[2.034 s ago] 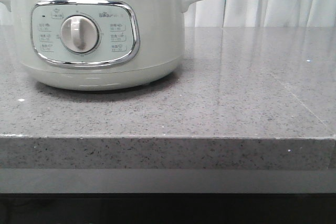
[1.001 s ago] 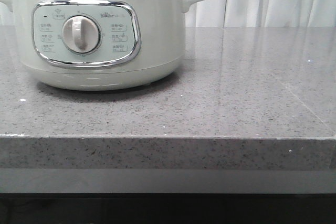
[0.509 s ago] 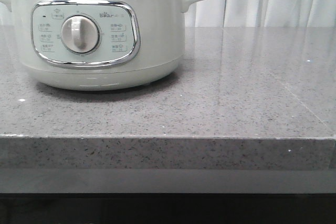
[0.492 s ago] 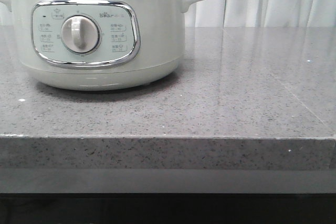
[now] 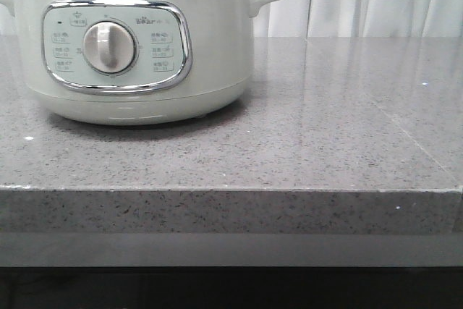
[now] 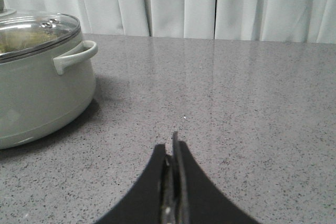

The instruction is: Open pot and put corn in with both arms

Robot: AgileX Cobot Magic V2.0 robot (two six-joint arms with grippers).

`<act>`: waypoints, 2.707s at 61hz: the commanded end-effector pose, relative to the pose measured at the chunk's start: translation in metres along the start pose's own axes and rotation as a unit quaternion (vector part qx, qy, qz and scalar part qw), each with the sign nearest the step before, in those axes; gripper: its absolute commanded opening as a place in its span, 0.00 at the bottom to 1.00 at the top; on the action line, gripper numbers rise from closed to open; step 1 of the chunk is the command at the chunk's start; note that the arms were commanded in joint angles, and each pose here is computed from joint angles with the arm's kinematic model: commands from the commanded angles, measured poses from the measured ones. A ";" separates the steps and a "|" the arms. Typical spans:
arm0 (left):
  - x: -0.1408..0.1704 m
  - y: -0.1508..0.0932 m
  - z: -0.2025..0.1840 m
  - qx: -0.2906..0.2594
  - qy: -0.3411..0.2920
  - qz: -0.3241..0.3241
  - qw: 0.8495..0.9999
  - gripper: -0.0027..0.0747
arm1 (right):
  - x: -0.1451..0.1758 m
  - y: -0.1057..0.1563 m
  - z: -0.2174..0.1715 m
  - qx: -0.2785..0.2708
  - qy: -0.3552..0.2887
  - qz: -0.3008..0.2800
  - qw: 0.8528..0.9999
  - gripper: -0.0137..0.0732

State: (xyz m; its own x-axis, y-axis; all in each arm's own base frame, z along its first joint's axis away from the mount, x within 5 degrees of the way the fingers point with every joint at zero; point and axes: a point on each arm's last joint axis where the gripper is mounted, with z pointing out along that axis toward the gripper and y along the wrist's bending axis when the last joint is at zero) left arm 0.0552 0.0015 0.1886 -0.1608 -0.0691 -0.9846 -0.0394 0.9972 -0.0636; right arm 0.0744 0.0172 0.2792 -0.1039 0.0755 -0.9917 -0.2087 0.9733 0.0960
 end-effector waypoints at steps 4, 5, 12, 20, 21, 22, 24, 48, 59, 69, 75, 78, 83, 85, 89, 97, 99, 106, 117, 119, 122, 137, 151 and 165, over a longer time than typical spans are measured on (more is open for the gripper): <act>-0.010 -0.001 -0.003 0.004 -0.059 -0.008 0.998 0.01 | -0.016 0.000 -0.001 0.006 -0.051 -0.003 0.999 0.08; -0.010 -0.001 -0.003 0.004 -0.059 -0.008 0.998 0.01 | -0.016 0.000 -0.001 0.006 -0.051 -0.003 0.999 0.08; -0.010 -0.001 -0.003 0.004 -0.059 -0.008 0.998 0.01 | -0.016 0.000 -0.001 0.006 -0.051 -0.003 0.999 0.08; -0.010 -0.001 -0.003 0.004 -0.059 -0.008 0.998 0.01 | -0.016 0.000 -0.001 0.006 -0.051 -0.003 0.999 0.08; -0.010 -0.001 -0.003 0.004 -0.059 -0.008 0.998 0.01 | -0.016 0.000 -0.001 0.006 -0.051 -0.003 0.999 0.08; -0.010 -0.001 -0.003 0.004 -0.059 -0.008 0.998 0.01 | -0.016 0.000 -0.001 0.006 -0.051 -0.003 0.999 0.08; -0.010 -0.001 -0.003 0.004 -0.059 -0.008 0.998 0.01 | -0.016 0.000 -0.001 0.006 -0.051 -0.003 0.999 0.08; -0.010 -0.001 -0.003 0.004 -0.059 -0.008 0.998 0.01 | -0.016 0.000 -0.001 0.006 -0.051 -0.003 0.999 0.08; -0.010 -0.001 -0.003 0.004 -0.059 -0.008 0.998 0.01 | -0.016 0.000 -0.001 0.006 -0.052 -0.007 0.999 0.08; -0.010 -0.001 -0.003 0.004 -0.059 -0.008 0.998 0.01 | -0.004 -0.005 0.000 0.025 -0.063 -0.047 0.997 0.08; -0.010 -0.001 -0.003 0.004 -0.059 -0.008 0.998 0.01 | 0.020 -0.012 0.000 0.060 -0.055 -0.051 0.995 0.08; -0.010 -0.001 -0.003 0.004 -0.059 -0.008 0.998 0.01 | 0.032 -0.015 -0.002 0.078 -0.050 -0.049 0.994 0.08; -0.010 -0.001 -0.003 0.004 -0.059 -0.008 0.998 0.01 | 0.056 -0.022 -0.006 0.113 -0.038 -0.046 0.992 0.08; -0.010 -0.001 -0.003 0.004 -0.059 -0.008 0.998 0.01 | 0.065 -0.023 -0.007 0.121 -0.036 -0.046 0.991 0.08; -0.010 -0.001 -0.003 0.004 -0.059 -0.008 0.998 0.01 | 0.080 -0.024 -0.009 0.127 -0.032 -0.045 0.990 0.08; -0.010 -0.001 -0.003 0.004 -0.059 -0.008 0.998 0.01 | 0.085 -0.022 -0.015 0.119 -0.024 -0.045 0.992 0.08; -0.010 -0.001 -0.003 0.004 -0.059 -0.008 0.998 0.01 | 0.085 -0.021 -0.016 0.119 -0.026 -0.045 0.992 0.08; -0.010 -0.001 -0.003 0.004 -0.059 -0.008 0.998 0.01 | 0.085 -0.021 -0.015 0.120 -0.028 -0.045 0.991 0.08; -0.010 -0.001 -0.003 0.004 -0.059 -0.008 0.998 0.01 | 0.085 -0.021 -0.015 0.119 -0.027 -0.045 0.991 0.08; -0.010 -0.001 -0.003 0.004 -0.059 -0.008 0.998 0.01 | 0.085 -0.021 -0.015 0.119 -0.027 -0.045 0.991 0.08; -0.010 -0.001 -0.003 0.004 -0.059 -0.008 0.998 0.01 | 0.085 -0.021 -0.015 0.119 -0.027 -0.045 0.991 0.08; -0.010 -0.001 -0.003 0.004 -0.059 -0.008 0.998 0.01 | 0.085 -0.021 -0.015 0.119 -0.027 -0.045 0.991 0.08; -0.010 -0.001 -0.003 0.004 -0.059 -0.008 0.998 0.01 | 0.085 -0.021 -0.015 0.119 -0.027 -0.045 0.991 0.08; -0.010 -0.001 -0.003 0.004 -0.059 -0.008 0.998 0.01 | 0.085 -0.021 -0.015 0.119 -0.027 -0.045 0.991 0.08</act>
State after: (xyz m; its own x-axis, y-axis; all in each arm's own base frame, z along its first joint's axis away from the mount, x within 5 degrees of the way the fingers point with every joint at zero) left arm 0.0553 0.0015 0.1892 -0.1538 -0.0709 -0.9856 -0.0388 0.9971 -0.0657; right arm 0.0560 0.0011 0.1854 -0.1395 0.0107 -0.9902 0.0025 0.9999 0.0105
